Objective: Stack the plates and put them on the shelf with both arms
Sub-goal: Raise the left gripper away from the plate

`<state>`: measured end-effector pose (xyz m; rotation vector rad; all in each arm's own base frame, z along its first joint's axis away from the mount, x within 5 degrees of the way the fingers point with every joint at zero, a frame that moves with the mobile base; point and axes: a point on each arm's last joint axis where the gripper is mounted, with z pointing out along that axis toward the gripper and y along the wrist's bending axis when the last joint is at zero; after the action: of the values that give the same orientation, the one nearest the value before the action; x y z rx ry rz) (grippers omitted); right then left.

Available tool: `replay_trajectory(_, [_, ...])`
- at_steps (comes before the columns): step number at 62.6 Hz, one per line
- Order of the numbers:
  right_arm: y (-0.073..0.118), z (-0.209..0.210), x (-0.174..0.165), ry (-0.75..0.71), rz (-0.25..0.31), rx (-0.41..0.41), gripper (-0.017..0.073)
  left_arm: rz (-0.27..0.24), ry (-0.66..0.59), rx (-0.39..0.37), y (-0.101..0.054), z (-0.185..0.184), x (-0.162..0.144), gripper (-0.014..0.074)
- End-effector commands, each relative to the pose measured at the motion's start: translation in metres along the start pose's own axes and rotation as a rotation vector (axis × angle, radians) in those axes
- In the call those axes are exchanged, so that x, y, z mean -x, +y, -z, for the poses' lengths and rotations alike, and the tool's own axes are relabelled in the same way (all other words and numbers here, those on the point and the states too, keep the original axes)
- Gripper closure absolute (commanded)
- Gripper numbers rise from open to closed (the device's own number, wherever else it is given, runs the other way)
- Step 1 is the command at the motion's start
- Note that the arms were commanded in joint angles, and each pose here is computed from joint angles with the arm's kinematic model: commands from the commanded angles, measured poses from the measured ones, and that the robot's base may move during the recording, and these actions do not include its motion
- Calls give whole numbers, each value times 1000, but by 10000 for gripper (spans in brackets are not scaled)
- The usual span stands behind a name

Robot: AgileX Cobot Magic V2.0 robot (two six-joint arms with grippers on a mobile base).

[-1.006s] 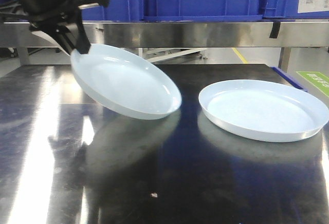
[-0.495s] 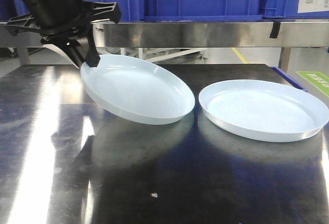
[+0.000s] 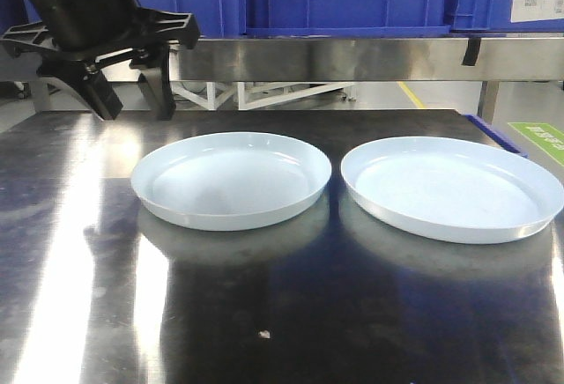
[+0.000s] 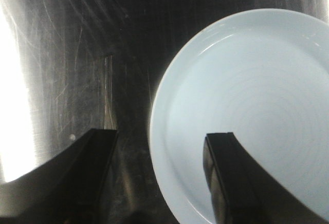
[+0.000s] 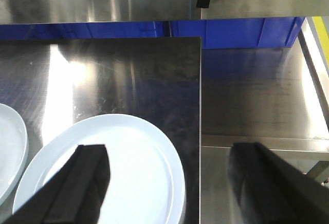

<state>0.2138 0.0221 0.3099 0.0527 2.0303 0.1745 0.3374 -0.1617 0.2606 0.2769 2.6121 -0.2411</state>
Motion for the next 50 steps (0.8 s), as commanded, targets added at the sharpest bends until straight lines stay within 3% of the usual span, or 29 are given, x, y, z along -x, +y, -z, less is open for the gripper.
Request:
replay_trajectory(1, [3,6,19,-115,9,16,-32,1,-111,-32,-7,28,16,198])
replay_trajectory(3, [3,6,19,-115,9,16,-32,1,-112,-33,-8,31,17,250])
replay_trajectory(8, [3,6,19,-115,9,16,-32,1,-127,-36,-9,39,22,531])
replay_trajectory(12, [3,6,19,-115,9,16,-32,-1,-165,-46,-10,51,27,473])
replay_trajectory(26, [3,6,19,-115,9,16,-32,24,-388,-89,-6,112,39,493])
replay_trajectory(37, [3,6,19,-115,9,16,-32,115,-567,-94,17,172,36,493])
replay_trajectory(50, [3,6,19,-114,9,16,-32,120,-675,-1,45,215,4,493])
